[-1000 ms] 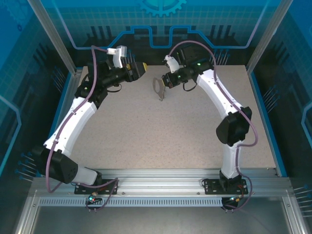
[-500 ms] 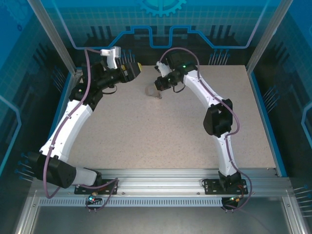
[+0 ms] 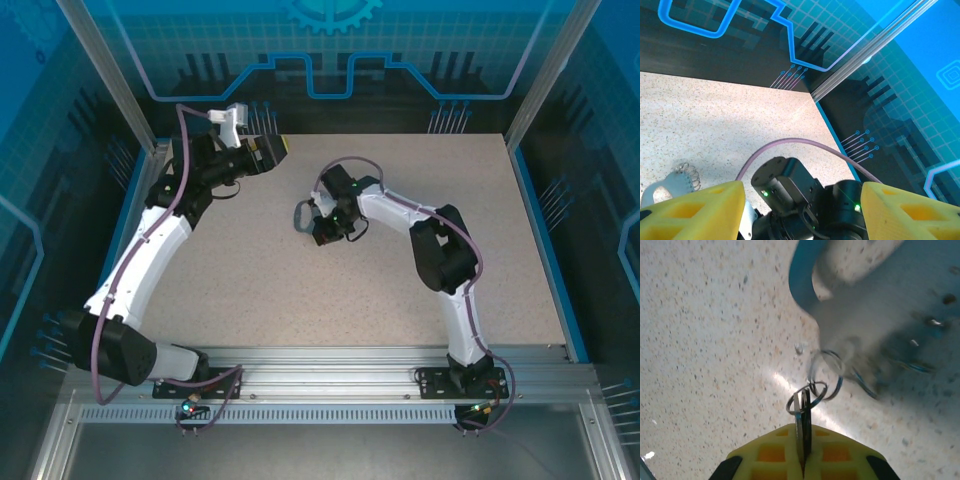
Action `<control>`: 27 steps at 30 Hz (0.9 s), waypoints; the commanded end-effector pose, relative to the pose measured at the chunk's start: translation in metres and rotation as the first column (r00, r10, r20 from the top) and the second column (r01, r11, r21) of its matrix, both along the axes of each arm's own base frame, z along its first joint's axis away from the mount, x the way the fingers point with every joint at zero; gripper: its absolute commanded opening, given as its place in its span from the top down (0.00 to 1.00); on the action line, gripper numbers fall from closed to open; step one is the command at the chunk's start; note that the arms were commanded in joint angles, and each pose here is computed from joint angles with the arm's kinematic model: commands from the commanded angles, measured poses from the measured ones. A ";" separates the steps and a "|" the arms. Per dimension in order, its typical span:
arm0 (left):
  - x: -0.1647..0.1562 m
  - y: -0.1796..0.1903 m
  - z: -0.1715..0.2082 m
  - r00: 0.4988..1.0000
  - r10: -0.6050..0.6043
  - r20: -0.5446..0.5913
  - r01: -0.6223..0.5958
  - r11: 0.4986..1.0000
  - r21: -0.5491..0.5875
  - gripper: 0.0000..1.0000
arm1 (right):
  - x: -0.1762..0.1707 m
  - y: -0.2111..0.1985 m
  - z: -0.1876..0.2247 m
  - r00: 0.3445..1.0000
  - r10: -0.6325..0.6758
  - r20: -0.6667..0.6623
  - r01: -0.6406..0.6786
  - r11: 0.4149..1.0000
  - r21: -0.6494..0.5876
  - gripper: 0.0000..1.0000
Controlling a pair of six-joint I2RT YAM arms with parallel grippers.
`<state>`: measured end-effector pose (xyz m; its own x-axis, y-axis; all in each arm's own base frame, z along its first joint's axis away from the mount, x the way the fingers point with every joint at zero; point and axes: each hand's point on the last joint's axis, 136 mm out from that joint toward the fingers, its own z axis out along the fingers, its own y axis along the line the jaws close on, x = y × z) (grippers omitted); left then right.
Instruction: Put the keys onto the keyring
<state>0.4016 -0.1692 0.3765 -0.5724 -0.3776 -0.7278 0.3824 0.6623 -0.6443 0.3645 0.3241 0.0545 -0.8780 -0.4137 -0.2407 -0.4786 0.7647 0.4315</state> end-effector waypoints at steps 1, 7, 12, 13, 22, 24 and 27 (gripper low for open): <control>-0.004 0.002 0.005 1.000 -0.002 0.010 0.003 1.000 -0.028 0.36 | -0.001 0.007 0.025 0.998 -0.020 0.061 0.017 0.999 0.051 1.00; -0.007 0.002 0.003 1.000 -0.002 0.006 0.002 0.999 -0.036 0.36 | -0.018 0.004 0.016 0.999 -0.012 0.036 0.010 0.999 0.041 1.00; -0.012 0.004 0.001 1.000 0.005 0.010 -0.004 0.999 -0.039 0.36 | -0.037 0.007 0.011 1.000 0.017 0.006 -0.017 0.999 0.042 1.00; -0.013 0.004 0.001 1.000 0.004 0.010 -0.004 0.999 -0.038 0.36 | -0.042 0.008 0.011 1.000 0.025 -0.001 -0.025 0.999 0.041 1.00; -0.028 0.007 0.007 0.999 0.004 0.040 -0.003 0.999 -0.035 0.21 | -0.085 -0.016 0.069 0.999 0.023 0.048 -0.028 0.995 0.098 0.17; -0.034 0.010 0.011 0.998 0.010 0.056 -0.008 1.000 -0.025 0.07 | -0.088 -0.027 0.094 0.997 0.008 0.077 -0.017 0.992 0.121 0.00; -0.042 0.017 0.013 0.996 0.036 0.081 -0.036 0.999 -0.005 0.01 | -0.087 -0.049 0.132 0.989 -0.034 0.145 0.013 0.989 0.146 0.00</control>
<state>0.3696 -0.1612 0.3804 -0.5453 -0.4005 -0.7363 0.3951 0.6519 -0.6472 0.2820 0.2964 0.1585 -0.8356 -0.3770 -0.3997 -0.5394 0.7011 0.4664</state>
